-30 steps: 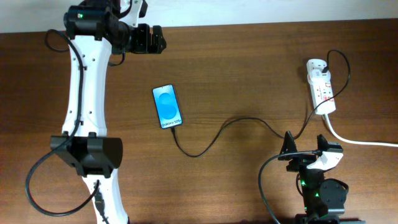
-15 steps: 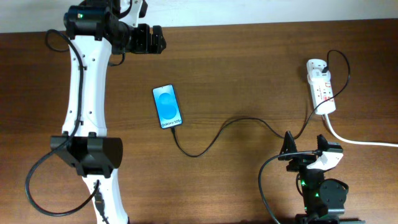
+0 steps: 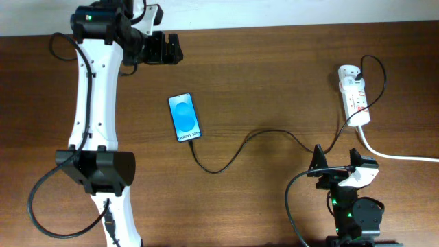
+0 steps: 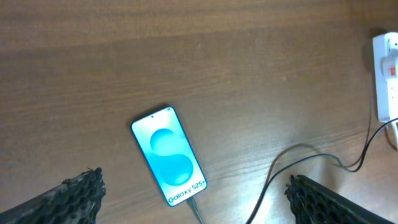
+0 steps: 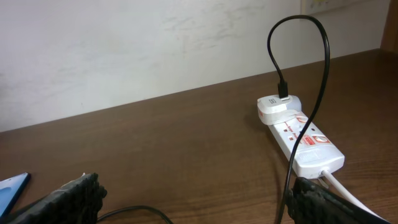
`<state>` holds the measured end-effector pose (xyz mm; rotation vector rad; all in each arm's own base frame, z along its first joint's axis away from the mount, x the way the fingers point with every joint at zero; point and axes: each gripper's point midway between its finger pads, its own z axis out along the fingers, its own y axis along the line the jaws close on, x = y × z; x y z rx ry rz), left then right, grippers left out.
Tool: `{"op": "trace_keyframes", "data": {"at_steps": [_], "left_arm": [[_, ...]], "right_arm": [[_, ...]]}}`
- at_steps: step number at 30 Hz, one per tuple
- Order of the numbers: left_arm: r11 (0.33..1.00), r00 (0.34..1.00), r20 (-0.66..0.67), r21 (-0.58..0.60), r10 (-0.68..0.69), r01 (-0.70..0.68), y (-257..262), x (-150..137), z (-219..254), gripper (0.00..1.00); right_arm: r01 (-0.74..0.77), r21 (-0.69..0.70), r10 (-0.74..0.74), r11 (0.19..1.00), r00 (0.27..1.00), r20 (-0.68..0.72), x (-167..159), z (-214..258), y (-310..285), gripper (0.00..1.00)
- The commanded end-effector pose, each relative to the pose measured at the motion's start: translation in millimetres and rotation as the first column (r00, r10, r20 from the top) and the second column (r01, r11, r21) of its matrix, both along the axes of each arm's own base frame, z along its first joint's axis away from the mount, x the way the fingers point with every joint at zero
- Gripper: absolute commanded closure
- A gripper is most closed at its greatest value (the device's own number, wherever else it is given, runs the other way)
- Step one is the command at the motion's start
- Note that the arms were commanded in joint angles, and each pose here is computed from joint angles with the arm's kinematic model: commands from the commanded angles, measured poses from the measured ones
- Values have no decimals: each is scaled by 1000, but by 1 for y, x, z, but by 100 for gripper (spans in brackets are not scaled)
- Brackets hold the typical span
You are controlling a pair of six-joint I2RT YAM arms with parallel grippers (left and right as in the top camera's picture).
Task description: Plug charger to phone and switch on socket
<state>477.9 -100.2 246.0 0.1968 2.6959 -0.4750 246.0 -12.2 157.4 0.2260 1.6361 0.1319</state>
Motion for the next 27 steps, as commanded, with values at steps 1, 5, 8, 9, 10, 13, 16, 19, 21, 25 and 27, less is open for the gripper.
{"op": "trace_keyframes", "data": {"at_steps": [1, 5, 8, 9, 10, 13, 16, 19, 21, 25, 27], "left_arm": [[1000, 1000, 22, 28, 0, 0, 6, -8, 12, 1], [1000, 996, 84, 29, 4, -6, 10, -27, 37, 1], [999, 986, 167, 46, 16, -24, 16, -41, 49, 1], [998, 980, 197, 60, 25, -37, 20, -46, 50, 1], [996, 975, 221, 69, 32, -48, 23, -52, 49, 1], [990, 952, 299, 107, 59, -95, 36, -76, 40, 1], [982, 924, 375, 129, 81, -139, 47, -98, 27, 1], [974, 894, 436, 141, 99, -177, 56, -119, 9, 1], [970, 870, 480, 141, 110, -200, 61, -134, -5, 1], [964, 778, 614, 103, 132, -246, 70, -155, -22, 1], [961, 723, 675, 77, 147, -267, 75, -163, -25, 1]], "right_arm": [[11, -10, -11, 1000, 1000, -2, 0, -2, -2, 2], [11, -10, -11, 1000, 1000, -2, 0, -2, -3, 2], [11, -10, -11, 1000, 1000, -2, 0, -2, -3, 2], [11, -10, -11, 1000, 1000, -2, 0, -2, -3, 2], [11, -10, -11, 1000, 1000, -2, 0, -2, -3, 2], [11, -10, -11, 1000, 1000, -2, 0, -2, -3, 2], [11, -10, -11, 1000, 1000, -2, 0, -2, -3, 2], [11, -10, -11, 1000, 1000, -2, 0, -2, -3, 2], [11, -10, -11, 1000, 1000, -2, 0, -2, -3, 2], [11, -10, -11, 1000, 1000, -2, 0, -2, -3, 2], [11, -10, -11, 1000, 1000, -2, 0, -2, -2, 2]]}}
